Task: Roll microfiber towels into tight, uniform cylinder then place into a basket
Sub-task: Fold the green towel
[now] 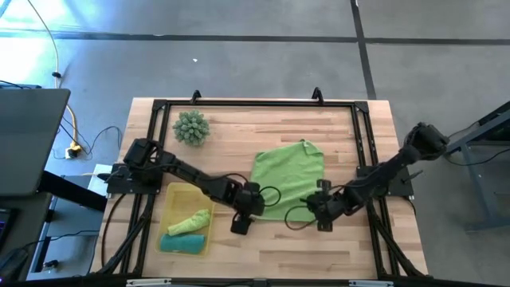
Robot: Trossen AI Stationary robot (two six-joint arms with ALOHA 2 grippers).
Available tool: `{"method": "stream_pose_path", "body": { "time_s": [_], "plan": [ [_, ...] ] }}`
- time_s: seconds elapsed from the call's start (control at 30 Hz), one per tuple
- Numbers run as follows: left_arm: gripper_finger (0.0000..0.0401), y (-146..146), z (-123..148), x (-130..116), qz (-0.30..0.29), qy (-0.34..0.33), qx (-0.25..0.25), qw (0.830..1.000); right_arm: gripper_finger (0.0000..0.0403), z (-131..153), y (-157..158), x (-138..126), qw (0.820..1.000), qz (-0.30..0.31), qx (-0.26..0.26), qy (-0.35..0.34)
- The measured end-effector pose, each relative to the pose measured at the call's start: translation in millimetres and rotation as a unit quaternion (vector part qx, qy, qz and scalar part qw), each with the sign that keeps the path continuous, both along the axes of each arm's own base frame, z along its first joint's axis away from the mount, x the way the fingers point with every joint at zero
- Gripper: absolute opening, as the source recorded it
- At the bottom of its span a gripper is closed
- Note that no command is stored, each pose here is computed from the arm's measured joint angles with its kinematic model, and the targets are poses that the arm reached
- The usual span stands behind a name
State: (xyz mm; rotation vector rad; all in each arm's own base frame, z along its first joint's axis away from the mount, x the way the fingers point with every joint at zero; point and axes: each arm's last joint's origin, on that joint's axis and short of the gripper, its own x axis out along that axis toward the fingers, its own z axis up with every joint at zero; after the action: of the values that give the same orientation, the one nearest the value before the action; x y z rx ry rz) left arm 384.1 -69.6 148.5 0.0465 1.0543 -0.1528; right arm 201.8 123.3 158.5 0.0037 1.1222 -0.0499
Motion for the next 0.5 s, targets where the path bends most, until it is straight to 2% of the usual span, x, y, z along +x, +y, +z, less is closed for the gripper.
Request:
{"method": "stream_pose_path", "body": {
  "time_s": [0.17, 0.5],
  "plan": [
    [0.0231, -3, -2, -3, -0.001, 0.014, 0.001, 1.000, 0.0129, 3, 17, -6, 0.999, 0.025, 0.020, -0.019],
    [0.0231, -7, -19, -16, 0.030, 0.039, -0.001, 0.999, 0.0129, -25, 25, -28, 0.996, -0.004, 0.078, -0.045]
  ]
}}
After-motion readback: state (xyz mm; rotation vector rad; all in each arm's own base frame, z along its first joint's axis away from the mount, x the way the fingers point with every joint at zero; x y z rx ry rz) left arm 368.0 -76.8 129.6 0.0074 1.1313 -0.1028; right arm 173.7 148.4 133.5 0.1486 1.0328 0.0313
